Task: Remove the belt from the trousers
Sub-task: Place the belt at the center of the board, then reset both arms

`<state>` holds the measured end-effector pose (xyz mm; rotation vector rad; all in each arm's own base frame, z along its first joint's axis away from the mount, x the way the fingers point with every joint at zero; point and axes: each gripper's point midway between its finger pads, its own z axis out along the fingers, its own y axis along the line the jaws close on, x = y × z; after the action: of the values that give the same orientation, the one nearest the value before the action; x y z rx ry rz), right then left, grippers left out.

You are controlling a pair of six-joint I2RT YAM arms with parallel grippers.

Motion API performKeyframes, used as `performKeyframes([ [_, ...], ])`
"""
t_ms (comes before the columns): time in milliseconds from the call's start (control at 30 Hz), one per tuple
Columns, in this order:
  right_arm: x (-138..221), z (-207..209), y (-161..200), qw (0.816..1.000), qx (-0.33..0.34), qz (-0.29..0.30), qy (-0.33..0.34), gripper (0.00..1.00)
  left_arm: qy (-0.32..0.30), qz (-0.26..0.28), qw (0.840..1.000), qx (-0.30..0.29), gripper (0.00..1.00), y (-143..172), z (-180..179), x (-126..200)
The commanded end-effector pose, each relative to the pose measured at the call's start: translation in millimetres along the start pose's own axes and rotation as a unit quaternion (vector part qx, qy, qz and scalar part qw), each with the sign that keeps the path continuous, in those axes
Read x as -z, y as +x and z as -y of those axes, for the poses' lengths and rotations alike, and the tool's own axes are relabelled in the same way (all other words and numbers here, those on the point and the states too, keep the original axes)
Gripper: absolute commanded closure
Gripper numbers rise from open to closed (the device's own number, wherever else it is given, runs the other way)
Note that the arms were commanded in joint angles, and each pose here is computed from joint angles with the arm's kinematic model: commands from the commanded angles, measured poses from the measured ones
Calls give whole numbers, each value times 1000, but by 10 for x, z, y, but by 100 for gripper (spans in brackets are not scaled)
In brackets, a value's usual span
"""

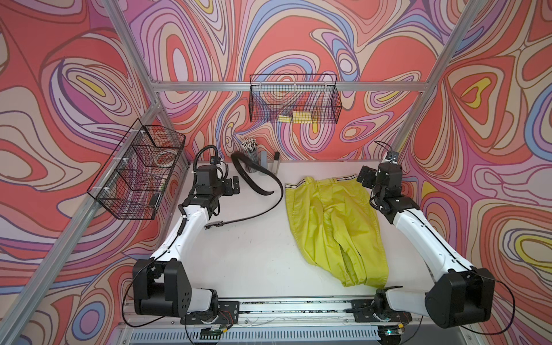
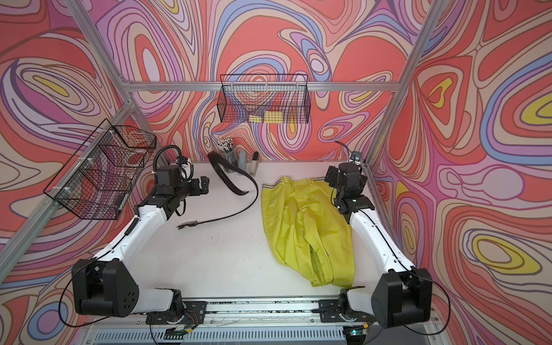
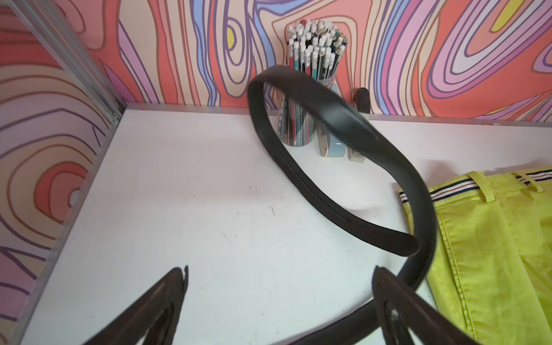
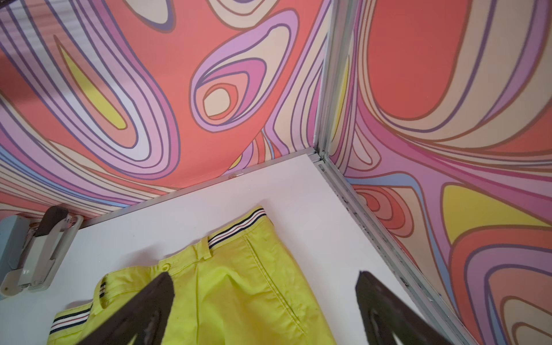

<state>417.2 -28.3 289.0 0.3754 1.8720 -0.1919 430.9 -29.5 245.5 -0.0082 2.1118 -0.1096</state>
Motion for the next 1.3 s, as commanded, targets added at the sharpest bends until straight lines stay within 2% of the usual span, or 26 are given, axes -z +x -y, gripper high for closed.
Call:
performKeyframes([
  [0,49,145,-14,999,18,17,29,2,6,-5,999,-50,0,-99,32,207],
  [233,15,156,176,999,30,6,26,2,5,11,998,-58,0,-123,29,271],
  [400,-31,127,348,999,47,21,12,2,-67,42,997,-22,0,136,-285,154],
  [567,-109,192,611,997,56,40,22,2,-105,83,991,23,0,382,-550,89],
  [667,-186,202,772,997,58,46,24,2,-119,85,989,28,0,566,-681,-8],
  [800,-266,179,929,997,47,67,15,2,-91,55,994,-4,0,802,-677,-200],
  [867,-291,155,972,996,45,82,7,2,-81,53,995,13,0,864,-714,-247],
  [967,-345,113,1041,994,45,104,-4,2,-85,94,990,57,0,857,-904,-239],
  [1100,-471,-28,1067,991,62,113,-35,2,-68,136,988,32,0,718,-909,-295],
  [1200,-558,-64,1030,987,60,142,-44,2,-45,148,988,31,0,733,-865,-430],
  [1267,-693,-52,1106,989,49,130,-46,2,-29,156,987,24,0,808,-822,-519],
])
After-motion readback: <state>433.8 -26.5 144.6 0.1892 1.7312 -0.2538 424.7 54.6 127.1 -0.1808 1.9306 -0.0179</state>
